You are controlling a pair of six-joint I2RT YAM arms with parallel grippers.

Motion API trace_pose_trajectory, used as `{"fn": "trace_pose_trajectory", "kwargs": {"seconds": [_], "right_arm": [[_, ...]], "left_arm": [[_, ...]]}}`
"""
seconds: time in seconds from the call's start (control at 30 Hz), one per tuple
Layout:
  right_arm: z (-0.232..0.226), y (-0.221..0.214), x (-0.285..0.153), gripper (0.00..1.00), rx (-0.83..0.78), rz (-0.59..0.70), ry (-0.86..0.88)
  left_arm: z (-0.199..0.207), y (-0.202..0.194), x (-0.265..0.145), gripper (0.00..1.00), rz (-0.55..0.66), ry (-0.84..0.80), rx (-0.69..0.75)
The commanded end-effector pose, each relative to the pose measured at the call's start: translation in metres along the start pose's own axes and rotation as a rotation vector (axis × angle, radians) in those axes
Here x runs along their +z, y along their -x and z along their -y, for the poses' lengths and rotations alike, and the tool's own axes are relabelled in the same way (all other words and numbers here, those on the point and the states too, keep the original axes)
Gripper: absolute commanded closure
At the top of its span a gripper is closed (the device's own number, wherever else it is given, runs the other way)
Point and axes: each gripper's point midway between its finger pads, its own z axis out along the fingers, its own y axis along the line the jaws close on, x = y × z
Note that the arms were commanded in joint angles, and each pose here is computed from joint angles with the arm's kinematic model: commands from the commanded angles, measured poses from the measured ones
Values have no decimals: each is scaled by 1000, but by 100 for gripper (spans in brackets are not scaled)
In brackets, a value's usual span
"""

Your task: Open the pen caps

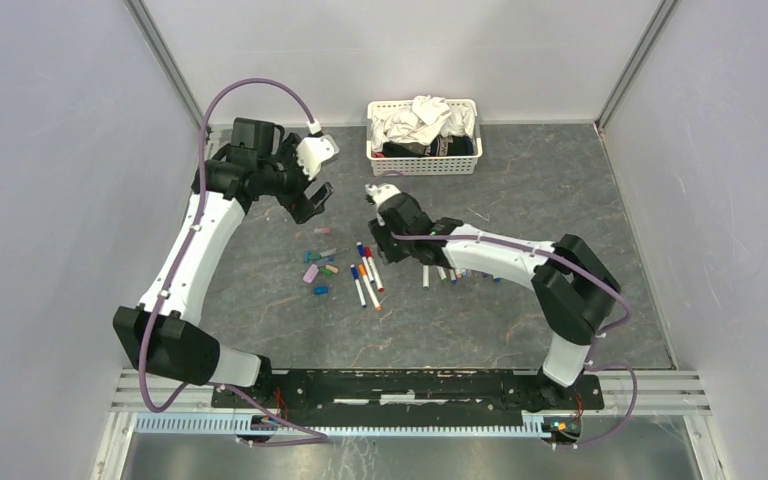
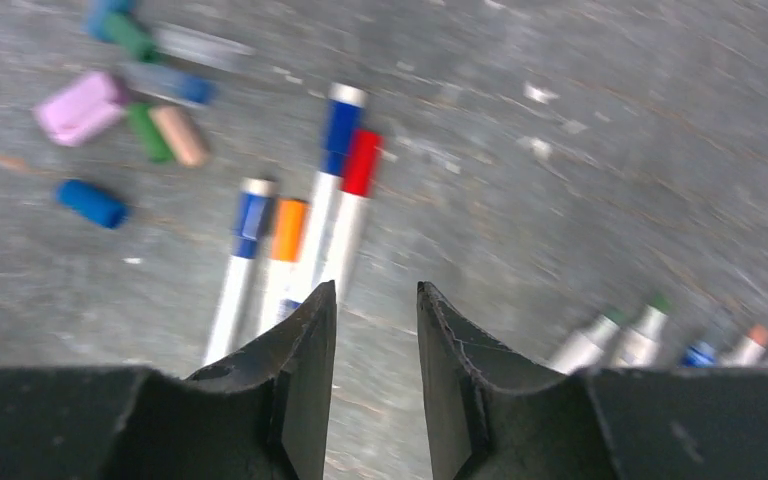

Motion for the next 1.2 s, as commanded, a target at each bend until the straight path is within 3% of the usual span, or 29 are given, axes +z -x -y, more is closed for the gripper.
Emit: {"fn": "trace_pose_trajectory", "kwargs": {"seconds": [0.0, 0.27, 0.5, 0.83, 1.07, 1.17], "right_arm": [[-44, 14, 14, 60, -24, -9, 148], [-59, -6, 41, 61, -45, -95, 164], [-47, -22, 44, 72, -56, -117, 114], [-25, -40, 47, 74, -93, -152, 16], [7, -64, 44, 72, -113, -190, -77], [4, -73, 45, 72, 0, -214, 69]], "left_arm": [[6, -11, 2, 0, -14, -25, -70], [-3, -23, 6, 0, -41, 29, -175], [2, -26, 6, 0, -46, 2, -167], [6, -28, 3, 0, -51, -11, -149], [32, -35, 3, 0, -67, -161, -87], [47, -38, 5, 0, -50, -246, -48]]}}
